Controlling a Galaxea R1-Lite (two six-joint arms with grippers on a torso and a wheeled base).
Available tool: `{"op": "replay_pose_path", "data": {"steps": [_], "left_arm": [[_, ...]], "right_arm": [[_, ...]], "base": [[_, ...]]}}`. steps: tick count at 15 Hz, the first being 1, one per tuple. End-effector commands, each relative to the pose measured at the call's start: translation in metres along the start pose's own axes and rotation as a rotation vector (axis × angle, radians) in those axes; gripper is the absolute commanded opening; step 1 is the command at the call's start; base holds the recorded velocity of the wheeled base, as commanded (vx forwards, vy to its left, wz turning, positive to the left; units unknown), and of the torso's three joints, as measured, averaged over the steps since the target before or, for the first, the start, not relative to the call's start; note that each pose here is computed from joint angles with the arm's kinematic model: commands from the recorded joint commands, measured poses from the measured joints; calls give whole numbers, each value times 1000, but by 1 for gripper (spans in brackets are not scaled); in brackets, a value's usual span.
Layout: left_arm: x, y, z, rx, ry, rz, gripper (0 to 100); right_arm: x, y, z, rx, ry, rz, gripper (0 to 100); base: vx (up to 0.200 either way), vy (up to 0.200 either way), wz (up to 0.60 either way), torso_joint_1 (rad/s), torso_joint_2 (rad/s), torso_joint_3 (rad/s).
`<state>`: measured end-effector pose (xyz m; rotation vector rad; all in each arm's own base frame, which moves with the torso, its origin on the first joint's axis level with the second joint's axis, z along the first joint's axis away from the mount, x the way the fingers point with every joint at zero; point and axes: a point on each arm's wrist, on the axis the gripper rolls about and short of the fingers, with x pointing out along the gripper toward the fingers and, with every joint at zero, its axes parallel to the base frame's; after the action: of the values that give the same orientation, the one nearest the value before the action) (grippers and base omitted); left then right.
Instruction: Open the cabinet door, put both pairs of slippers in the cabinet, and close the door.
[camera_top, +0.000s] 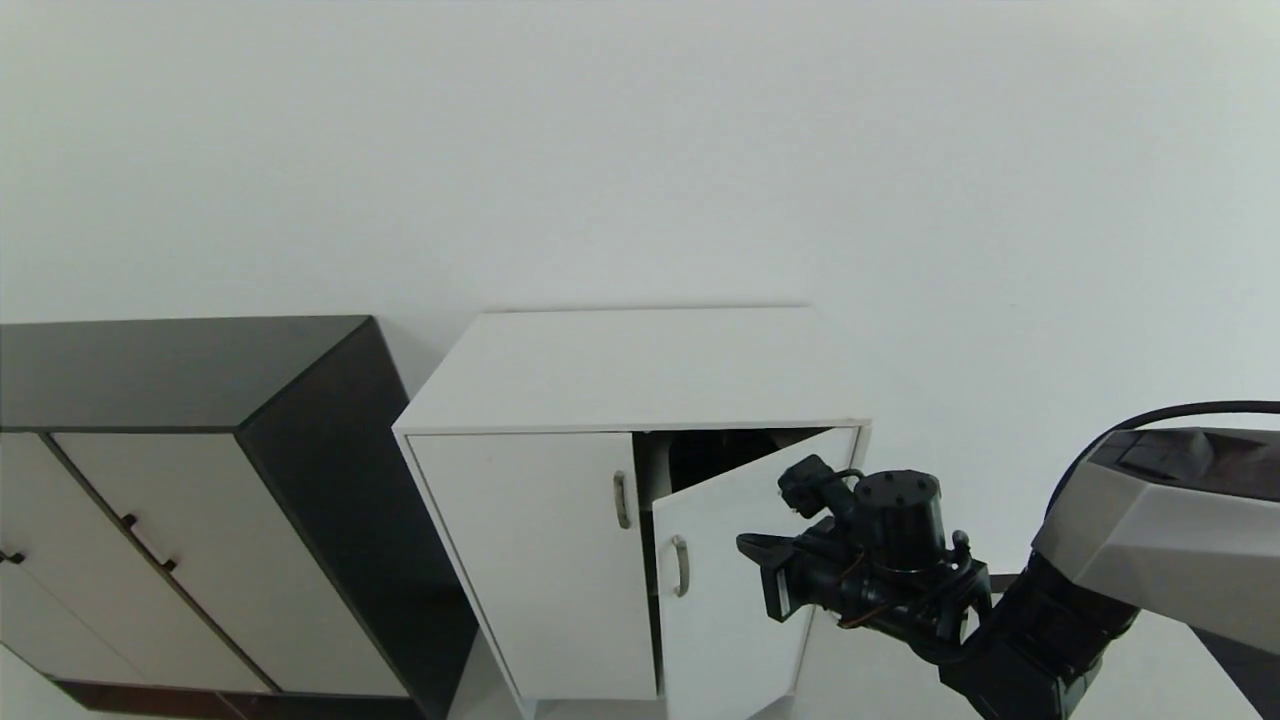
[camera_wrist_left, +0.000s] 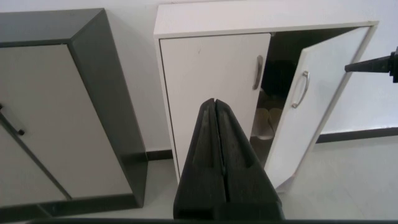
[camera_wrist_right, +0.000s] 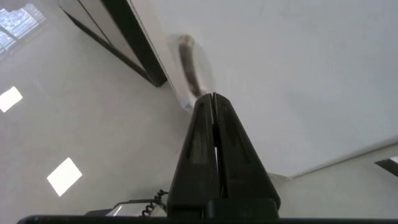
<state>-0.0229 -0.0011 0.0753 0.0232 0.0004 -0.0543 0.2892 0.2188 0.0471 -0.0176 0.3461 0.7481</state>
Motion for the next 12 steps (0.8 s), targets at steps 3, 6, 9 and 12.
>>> {"op": "replay_pose_path", "data": {"steps": [3, 6, 9, 12], "left_arm": [[0, 0, 0, 0, 0, -1, 0], [0, 0, 0, 0, 0, -1, 0], [0, 0, 0, 1, -1, -1, 0], [0, 0, 0, 1, 0, -1, 0]], "right_arm": [[1, -3, 5, 6, -21, -4, 0], [4, -9, 7, 9, -45, -15, 0], [12, -15, 12, 8, -77, -28, 0], [27, -19, 16, 7, -88, -30, 0]], "base": [[0, 0, 0, 0, 0, 0], [0, 0, 0, 0, 0, 0], [0, 0, 0, 0, 0, 0], [0, 0, 0, 0, 0, 0]]}}
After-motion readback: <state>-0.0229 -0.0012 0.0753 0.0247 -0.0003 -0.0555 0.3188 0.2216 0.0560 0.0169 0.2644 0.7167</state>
